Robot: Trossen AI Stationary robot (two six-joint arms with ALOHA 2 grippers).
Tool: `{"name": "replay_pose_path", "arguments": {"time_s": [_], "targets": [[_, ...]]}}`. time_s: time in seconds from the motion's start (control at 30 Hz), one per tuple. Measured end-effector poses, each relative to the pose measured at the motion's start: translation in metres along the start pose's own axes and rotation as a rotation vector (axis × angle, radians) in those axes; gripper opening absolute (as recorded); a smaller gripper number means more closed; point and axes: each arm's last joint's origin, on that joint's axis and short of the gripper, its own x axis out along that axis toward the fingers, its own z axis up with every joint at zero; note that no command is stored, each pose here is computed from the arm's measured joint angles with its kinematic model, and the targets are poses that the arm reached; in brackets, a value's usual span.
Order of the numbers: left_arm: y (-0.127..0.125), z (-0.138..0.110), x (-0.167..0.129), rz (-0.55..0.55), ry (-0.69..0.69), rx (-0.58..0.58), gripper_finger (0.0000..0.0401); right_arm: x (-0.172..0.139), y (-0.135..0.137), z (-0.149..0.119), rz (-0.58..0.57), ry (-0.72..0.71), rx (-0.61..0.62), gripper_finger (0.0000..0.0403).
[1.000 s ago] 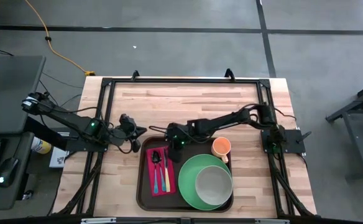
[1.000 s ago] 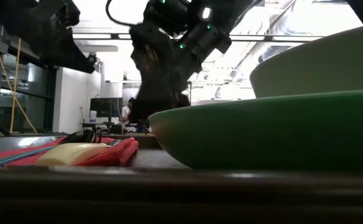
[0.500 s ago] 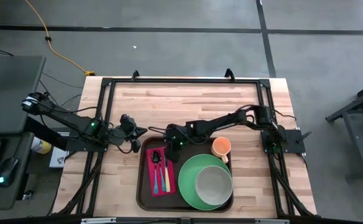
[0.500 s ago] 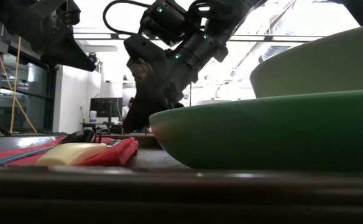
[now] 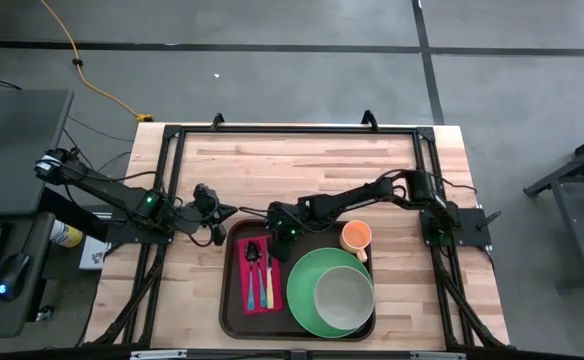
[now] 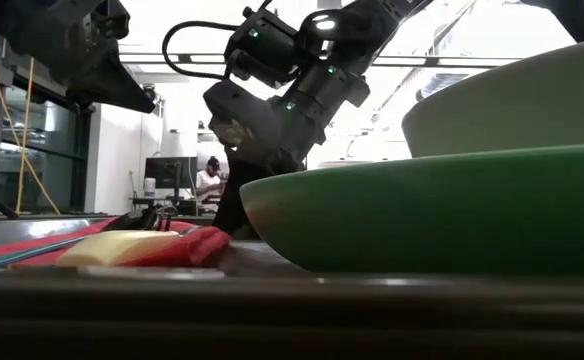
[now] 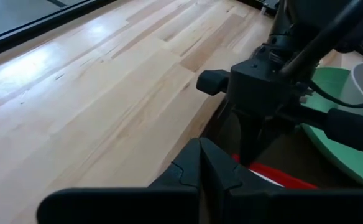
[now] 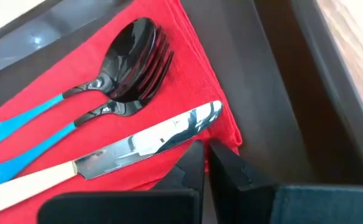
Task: Set up tray
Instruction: Adjust the red napkin
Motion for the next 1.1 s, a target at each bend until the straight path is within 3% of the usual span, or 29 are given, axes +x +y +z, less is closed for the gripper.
{"name": "replay_pose_path", "arguments": {"time_s": [0.93, 1.1], "targets": [[-0.001, 0.0, 0.0, -0.027, 0.01, 0.001, 0.0032, 0.004, 0.03, -0.027, -0.059, 0.104, 0.091, 0.0], [-0.002, 0.0, 0.0, -0.037, 0.014, -0.001, 0.0036, -0.01, 0.03, -0.024, -0.115, 0.089, 0.064, 0.0]]}}
